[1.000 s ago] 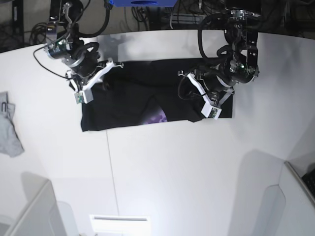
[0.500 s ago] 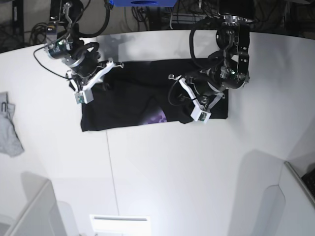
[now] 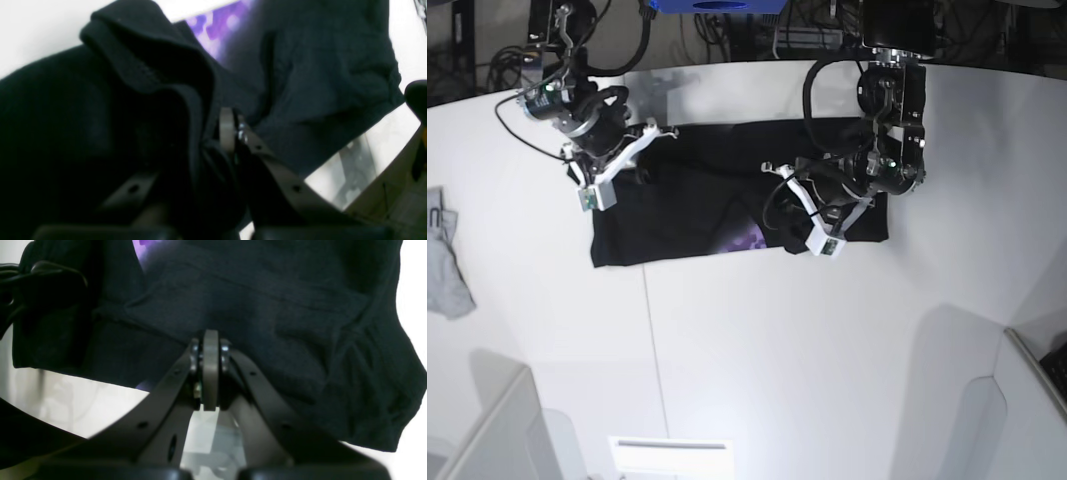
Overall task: Fold the T-shirt properly
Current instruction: 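Grasp the strip end with the left gripper and fold it toward the right gripper, then release the folded end and lift both grippers away from the shirt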
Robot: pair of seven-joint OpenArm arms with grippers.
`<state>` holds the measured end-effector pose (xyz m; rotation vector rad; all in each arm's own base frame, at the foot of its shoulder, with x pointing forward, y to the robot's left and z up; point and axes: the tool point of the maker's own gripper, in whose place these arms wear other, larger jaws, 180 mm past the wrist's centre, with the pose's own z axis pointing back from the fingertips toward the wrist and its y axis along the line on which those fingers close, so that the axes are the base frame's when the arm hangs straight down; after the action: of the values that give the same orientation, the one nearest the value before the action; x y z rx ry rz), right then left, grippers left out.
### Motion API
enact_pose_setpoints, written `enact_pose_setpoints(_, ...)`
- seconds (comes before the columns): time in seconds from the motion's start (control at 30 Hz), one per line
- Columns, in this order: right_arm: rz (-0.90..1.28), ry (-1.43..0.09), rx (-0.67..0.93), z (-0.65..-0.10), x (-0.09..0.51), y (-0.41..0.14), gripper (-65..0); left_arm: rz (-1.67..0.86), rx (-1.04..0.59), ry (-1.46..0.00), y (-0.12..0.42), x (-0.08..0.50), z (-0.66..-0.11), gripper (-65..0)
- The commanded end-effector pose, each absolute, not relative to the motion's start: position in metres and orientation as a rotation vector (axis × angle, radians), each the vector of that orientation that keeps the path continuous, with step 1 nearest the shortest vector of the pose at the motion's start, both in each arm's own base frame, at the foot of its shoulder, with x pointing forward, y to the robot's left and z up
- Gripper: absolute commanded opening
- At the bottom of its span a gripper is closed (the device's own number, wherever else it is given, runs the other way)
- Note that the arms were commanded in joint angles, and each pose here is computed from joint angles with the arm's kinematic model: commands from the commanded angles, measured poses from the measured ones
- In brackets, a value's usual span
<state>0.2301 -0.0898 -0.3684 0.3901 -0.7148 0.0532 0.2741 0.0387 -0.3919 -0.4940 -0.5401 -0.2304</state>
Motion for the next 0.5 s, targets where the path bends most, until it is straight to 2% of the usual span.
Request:
enact_pose_setpoints(0.0, 0.051, -0.755, 0.398, -0.3589, 0.2371, -0.09, -65.0, -0.236, -0.522, -0.579, 0.0321, 0.2822, -0.3795, -65.0)
enact_pose_setpoints(0.47, 0.05, -0.752, 0.398, -0.3596, 0.236, -0.09, -65.0, -0.232, -0.532, -0.581, 0.0279, 0.2824, -0.3788, -65.0)
